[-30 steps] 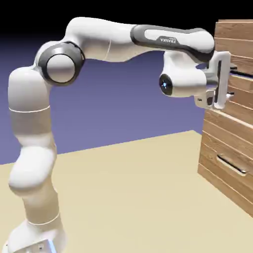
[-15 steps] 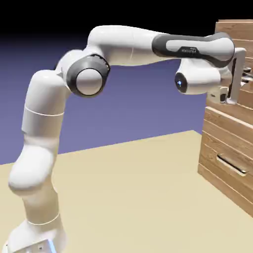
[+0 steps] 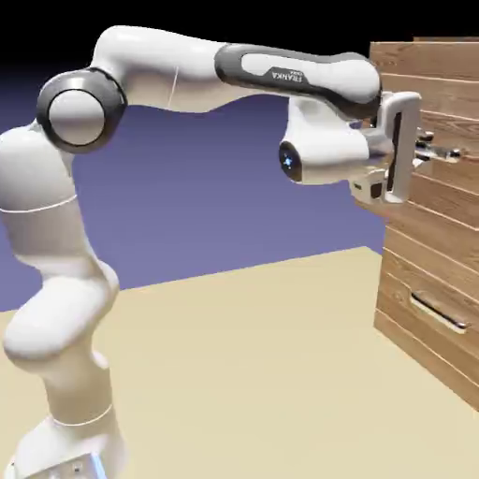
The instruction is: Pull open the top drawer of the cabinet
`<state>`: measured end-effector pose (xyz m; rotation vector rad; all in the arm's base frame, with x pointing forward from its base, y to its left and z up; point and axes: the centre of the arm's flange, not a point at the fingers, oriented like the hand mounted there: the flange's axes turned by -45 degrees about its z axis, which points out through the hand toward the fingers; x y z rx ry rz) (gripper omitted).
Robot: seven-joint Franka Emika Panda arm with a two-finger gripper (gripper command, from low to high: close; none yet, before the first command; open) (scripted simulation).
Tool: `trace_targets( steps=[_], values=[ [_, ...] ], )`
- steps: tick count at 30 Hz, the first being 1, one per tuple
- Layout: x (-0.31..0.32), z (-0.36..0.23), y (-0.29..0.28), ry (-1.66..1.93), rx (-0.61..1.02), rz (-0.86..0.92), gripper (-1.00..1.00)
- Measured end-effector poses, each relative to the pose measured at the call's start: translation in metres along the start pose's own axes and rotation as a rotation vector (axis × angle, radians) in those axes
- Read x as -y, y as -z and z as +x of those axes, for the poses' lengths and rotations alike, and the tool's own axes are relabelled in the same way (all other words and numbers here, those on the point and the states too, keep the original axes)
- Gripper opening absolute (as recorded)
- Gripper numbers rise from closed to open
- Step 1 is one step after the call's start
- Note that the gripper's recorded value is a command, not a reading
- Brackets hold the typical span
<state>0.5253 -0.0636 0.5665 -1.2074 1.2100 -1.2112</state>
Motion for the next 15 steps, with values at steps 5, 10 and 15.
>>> trace_targets(
  steps=[5,10,15],
  values=[
    [0.0,0.0,0.055,-0.001,-0.002,0.0,-1.0],
    [0.0,0.0,0.113,-0.003,-0.001,0.0,-1.0],
    [0.0,-0.001,0.141,0.0,0.003,-0.001,1.0]
  ],
)
